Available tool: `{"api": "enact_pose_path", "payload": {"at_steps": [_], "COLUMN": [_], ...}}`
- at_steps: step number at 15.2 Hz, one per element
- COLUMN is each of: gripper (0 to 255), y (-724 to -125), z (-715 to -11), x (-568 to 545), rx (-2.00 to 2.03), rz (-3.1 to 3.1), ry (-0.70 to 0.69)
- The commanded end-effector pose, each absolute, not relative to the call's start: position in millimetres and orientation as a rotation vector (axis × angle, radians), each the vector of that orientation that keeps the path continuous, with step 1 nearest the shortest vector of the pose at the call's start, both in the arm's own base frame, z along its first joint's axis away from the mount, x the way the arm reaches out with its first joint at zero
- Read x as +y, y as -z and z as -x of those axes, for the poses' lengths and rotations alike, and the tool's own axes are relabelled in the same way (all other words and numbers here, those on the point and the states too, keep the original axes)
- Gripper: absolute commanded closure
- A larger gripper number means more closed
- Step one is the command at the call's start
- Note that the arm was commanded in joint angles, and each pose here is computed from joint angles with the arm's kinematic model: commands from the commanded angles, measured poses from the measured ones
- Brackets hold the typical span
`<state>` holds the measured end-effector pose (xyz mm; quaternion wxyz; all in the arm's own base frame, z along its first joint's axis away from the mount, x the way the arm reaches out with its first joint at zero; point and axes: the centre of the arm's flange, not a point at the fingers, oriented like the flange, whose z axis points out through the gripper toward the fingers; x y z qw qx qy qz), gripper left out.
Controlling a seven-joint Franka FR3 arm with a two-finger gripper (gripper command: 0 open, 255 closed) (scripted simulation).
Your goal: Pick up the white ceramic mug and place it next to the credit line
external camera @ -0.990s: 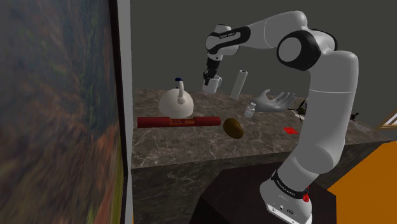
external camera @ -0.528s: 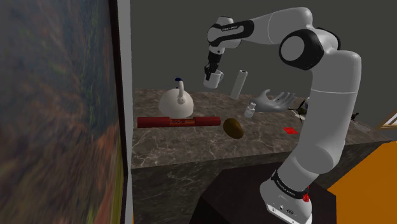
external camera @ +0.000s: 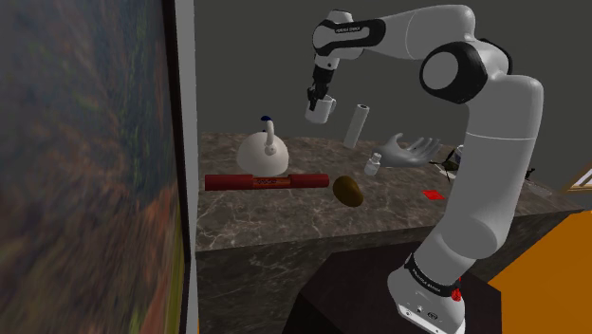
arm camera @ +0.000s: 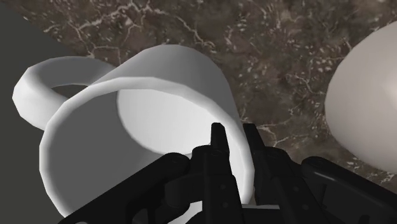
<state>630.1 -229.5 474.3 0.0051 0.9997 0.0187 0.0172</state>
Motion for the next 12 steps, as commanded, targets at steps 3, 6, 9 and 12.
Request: {"api": "enact_pose_path", "payload": {"at_steps": [3, 6, 9, 12], "gripper": [255, 255, 255, 255], "y": [-496.0, -511.9, -515.8, -516.0], "z": [-630.5, -630.5, -604.8, -566.4], "x": [-230.6, -230.6, -236.8, -246.3], "rx": [0.059, 0.059, 0.059, 0.059], "rz": [-3.130, -3.130, -3.130, -3.130], "ry": [-0.054, -0.054, -0.054, -0.054]}}
